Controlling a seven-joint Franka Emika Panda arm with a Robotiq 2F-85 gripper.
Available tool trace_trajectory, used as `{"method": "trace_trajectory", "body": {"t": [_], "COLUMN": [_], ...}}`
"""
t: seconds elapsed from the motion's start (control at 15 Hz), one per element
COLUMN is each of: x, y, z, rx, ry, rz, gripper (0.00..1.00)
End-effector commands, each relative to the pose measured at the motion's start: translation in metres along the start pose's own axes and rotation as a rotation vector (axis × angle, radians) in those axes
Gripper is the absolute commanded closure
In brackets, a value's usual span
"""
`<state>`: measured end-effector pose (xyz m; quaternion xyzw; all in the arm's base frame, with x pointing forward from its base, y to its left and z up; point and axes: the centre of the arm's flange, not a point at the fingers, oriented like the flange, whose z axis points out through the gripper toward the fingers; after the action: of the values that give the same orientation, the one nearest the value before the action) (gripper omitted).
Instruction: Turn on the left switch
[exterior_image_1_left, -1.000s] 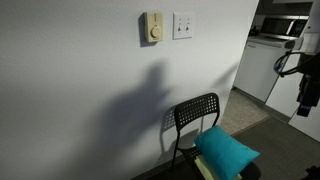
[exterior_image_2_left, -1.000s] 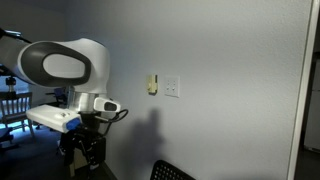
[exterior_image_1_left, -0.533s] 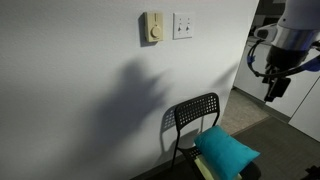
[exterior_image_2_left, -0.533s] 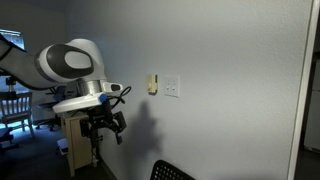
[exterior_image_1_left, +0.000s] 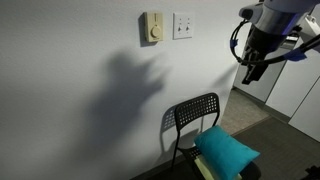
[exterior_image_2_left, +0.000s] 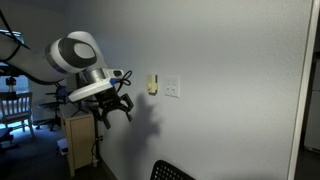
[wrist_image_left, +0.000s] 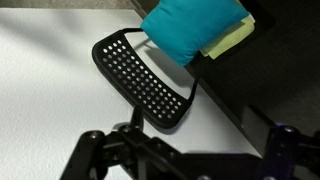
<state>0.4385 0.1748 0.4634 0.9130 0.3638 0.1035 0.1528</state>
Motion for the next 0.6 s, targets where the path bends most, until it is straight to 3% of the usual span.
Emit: {"method": "trace_trajectory", "body": {"t": [0.0,0.27,0.53], "x": [-0.003,0.008,0.04], "y": [-0.002,0.007,0.025], "z": [0.004,0.015,0.02], "rx": [0.011,-0.075,-0.18], "ry": [-0.011,0.04,0.079], "rz": [-0.009,-0.12,-0.293], "gripper": [0.0,0.0,0.0]}}
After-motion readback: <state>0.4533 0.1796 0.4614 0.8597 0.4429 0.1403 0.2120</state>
